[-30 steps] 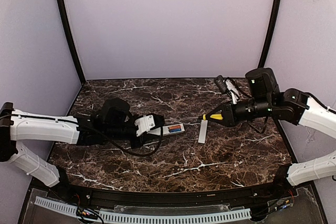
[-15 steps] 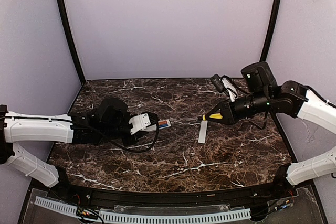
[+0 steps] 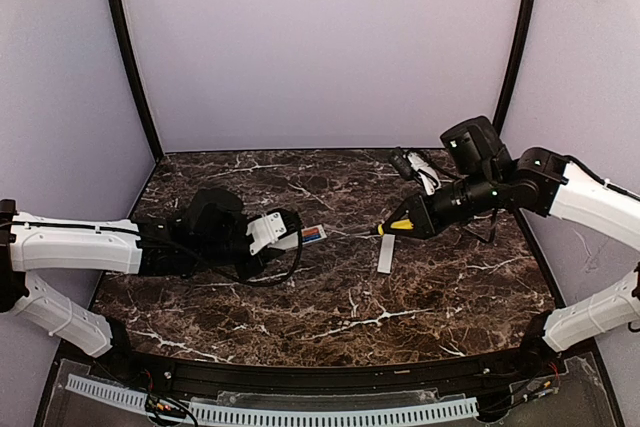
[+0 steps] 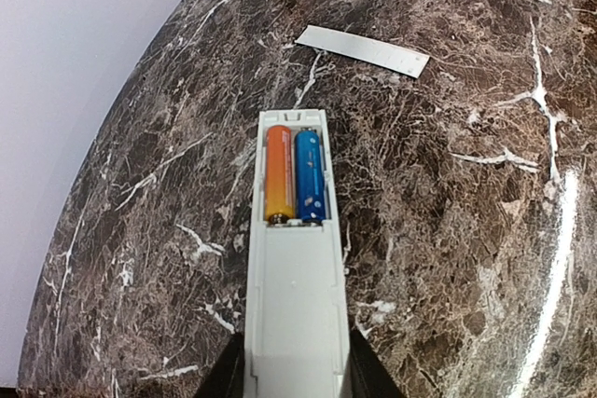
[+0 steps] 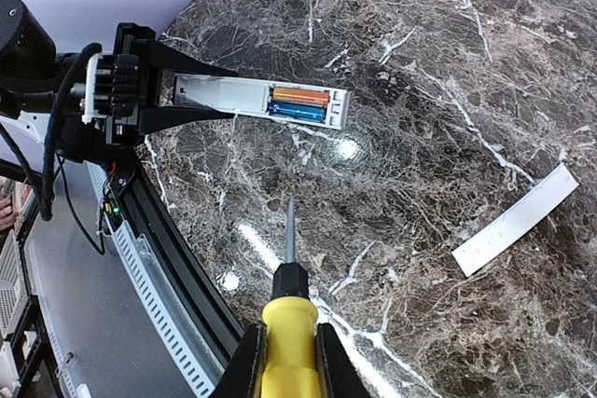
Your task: Unload the batteries from the remote control
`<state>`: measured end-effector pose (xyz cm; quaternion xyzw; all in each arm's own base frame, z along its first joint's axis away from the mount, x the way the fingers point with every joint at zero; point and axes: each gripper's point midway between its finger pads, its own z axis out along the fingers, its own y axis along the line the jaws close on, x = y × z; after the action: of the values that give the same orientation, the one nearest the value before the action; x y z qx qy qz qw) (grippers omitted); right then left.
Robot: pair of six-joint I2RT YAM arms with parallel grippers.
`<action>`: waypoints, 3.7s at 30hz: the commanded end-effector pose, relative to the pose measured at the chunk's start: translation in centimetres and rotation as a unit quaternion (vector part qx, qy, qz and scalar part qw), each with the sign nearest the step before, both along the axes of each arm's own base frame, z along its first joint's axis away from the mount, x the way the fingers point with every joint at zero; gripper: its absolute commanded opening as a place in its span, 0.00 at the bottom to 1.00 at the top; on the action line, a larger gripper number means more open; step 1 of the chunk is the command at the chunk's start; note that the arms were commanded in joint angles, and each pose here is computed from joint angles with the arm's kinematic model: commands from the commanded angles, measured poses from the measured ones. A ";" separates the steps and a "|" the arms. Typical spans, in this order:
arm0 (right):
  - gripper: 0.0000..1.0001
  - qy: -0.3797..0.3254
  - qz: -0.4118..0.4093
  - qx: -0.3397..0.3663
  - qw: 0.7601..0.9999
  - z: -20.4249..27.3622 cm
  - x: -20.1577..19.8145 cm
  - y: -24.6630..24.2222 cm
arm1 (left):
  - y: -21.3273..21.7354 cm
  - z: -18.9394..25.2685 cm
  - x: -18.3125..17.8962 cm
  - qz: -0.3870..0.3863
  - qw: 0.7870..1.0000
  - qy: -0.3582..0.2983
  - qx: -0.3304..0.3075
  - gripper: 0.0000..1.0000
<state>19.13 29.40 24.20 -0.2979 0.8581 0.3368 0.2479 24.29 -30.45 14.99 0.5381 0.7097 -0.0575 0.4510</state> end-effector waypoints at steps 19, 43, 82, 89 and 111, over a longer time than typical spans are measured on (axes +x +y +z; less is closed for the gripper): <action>0.00 0.036 0.016 0.018 0.999 0.1 0.5 2.8 | -1.0 1.2 -0.4 -0.009 0.998 0.057 0.015 0.00; 0.00 0.054 0.040 0.037 0.997 0.2 0.3 5.9 | -0.1 3.2 -3.4 -0.131 0.983 -0.121 -0.047 0.00; 0.00 0.040 0.016 -0.012 0.999 -1.5 0.4 5.6 | 0.0 2.3 -3.2 -0.135 0.981 -0.137 -0.030 0.00; 0.00 0.036 0.014 -0.014 0.999 -1.6 0.6 5.8 | 0.0 2.2 -3.3 -0.136 0.981 -0.134 -0.030 0.00; 0.00 0.040 0.027 -0.008 0.999 -1.9 0.6 7.0 | -0.2 2.1 -3.3 -0.136 0.983 -0.123 -0.032 0.00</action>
<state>19.72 35.13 21.18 -0.3030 0.8733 0.3303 0.1907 20.97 -29.99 15.61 0.6274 0.5735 -0.0621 0.5230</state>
